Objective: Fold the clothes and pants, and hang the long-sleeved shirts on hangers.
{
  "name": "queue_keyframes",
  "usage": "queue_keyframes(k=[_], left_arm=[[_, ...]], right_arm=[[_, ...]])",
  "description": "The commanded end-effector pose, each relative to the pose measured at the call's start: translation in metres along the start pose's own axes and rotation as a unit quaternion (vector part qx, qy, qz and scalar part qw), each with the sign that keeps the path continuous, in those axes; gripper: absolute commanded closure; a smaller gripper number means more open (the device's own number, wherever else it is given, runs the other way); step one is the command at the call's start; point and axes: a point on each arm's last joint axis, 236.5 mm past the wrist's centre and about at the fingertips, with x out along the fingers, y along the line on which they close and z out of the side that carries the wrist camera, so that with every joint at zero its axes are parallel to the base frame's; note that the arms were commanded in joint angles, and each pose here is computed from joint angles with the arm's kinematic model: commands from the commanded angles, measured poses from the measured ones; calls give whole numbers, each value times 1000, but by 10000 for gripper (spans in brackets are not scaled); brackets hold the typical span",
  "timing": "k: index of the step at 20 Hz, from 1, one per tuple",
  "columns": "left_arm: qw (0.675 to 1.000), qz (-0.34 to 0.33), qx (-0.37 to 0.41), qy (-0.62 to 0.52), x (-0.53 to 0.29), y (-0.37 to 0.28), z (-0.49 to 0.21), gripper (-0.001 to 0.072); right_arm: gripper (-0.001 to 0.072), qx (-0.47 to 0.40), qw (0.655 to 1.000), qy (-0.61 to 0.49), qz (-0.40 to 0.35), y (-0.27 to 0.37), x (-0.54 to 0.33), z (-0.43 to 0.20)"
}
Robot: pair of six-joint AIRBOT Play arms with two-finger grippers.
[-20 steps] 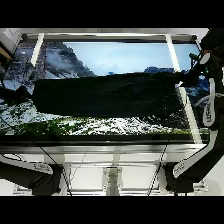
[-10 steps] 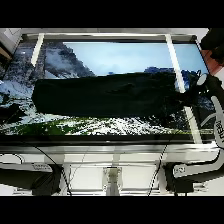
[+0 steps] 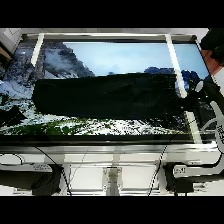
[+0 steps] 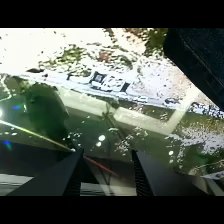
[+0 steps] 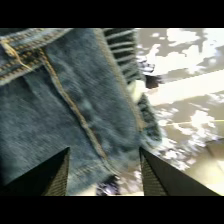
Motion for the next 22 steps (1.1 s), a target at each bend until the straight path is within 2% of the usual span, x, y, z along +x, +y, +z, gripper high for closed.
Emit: queue_keyframes(k=[1,4,8,10,12,15,19,22], left_arm=[[1000,-1,9,-1,0,-4,1,365],[1000,0,18,1,2,-10,2,364],[999,0,31,6,5,-19,3,336],[999,0,38,8,7,-24,3,293],[998,0,54,11,9,-28,4,290],[995,0,103,16,12,-37,3,290],[982,6,187,13,17,-48,9,289],[986,9,159,-52,16,-51,39,289]], right_arm=[[187,-7,1000,-4,-25,-13,-16,-3],[166,-8,1000,4,-25,-13,-13,-9],[174,19,999,1,27,13,11,-16],[186,47,998,-14,47,23,24,-15],[356,62,995,-38,65,30,27,-6],[685,90,990,-84,74,32,20,18],[686,95,987,-97,86,36,7,31],[686,93,988,-82,88,38,4,26]])
